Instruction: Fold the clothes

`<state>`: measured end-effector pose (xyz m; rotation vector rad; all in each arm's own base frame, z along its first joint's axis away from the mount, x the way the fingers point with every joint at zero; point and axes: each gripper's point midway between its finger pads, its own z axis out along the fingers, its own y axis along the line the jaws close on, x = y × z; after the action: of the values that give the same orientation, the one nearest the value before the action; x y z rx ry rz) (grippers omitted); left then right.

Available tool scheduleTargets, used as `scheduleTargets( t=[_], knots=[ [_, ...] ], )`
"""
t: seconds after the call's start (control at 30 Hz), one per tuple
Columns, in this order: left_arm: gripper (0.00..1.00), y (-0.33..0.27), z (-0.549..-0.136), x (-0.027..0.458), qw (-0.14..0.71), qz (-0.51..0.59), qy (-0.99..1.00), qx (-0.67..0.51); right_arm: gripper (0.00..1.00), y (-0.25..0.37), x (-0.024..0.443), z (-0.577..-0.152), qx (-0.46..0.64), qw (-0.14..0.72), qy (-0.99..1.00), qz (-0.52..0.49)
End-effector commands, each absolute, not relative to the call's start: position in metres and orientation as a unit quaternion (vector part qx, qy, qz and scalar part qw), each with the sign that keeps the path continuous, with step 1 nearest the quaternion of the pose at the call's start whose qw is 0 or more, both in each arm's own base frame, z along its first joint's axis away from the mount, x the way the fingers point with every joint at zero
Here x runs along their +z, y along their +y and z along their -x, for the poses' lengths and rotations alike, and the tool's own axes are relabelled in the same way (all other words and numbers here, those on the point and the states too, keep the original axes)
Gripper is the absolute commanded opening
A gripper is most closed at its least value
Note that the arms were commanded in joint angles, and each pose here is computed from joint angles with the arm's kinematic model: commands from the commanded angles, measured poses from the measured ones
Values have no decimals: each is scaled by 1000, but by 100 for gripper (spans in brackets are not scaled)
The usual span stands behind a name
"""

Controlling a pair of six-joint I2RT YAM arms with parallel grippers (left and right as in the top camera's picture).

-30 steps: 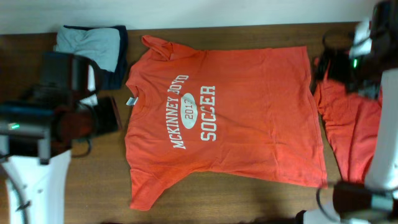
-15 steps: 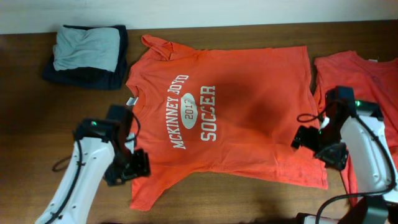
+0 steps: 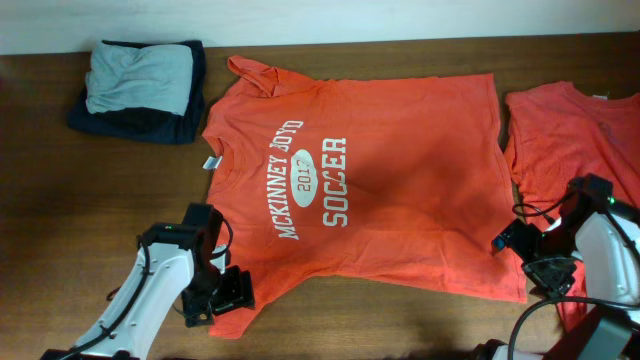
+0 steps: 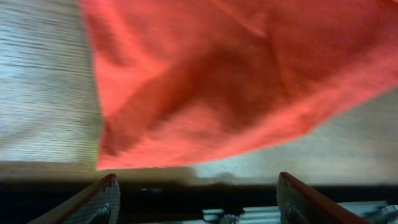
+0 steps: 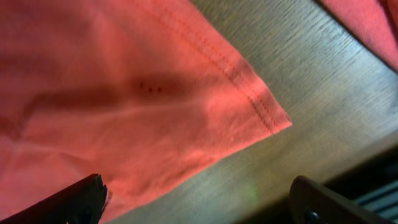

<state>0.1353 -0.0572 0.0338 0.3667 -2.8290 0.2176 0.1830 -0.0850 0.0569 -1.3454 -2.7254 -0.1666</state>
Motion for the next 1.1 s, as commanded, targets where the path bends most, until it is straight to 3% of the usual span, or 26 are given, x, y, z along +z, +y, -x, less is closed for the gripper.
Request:
scheduleTargets(
  t=[0.0,0.2,0.4,0.47,0.57,0.63,0.67,0.7,0.73,1.07],
  knots=[
    [80,-44,-137,30,125,-153,-980,35,99,-81,48,-178,-69,47,-885,458],
    [78,-41,-137,15,123,-151,-981,27,99,-76,34,-179,-84,39,-885,457],
    [63,-42,-119,1,145,-150,-977,34,99,-77,34,-179,-84,36,-886,455],
    [51,-46,-117,0,147,-143,-978,45,99,-78,33,-182,-83,31,-886,455],
    [48,-46,-116,0,149,-144,-977,46,99,-78,33,-182,-84,31,-886,455],
    [39,-46,-116,0,149,-144,-977,46,99,-78,33,-182,-83,31,-886,455],
    [29,-46,-117,-1,149,-144,-977,46,99,-78,33,-182,-83,31,-886,454],
    [6,-46,-117,-1,149,-144,-977,46,99,-78,33,-182,-84,30,-889,448],
    [1,-46,-117,-1,149,-144,-977,46,99,-78,33,-182,-83,30,-892,444],
    [0,-47,-122,0,139,-146,-978,48,99,-98,45,-173,-33,36,-883,467]
  ],
)
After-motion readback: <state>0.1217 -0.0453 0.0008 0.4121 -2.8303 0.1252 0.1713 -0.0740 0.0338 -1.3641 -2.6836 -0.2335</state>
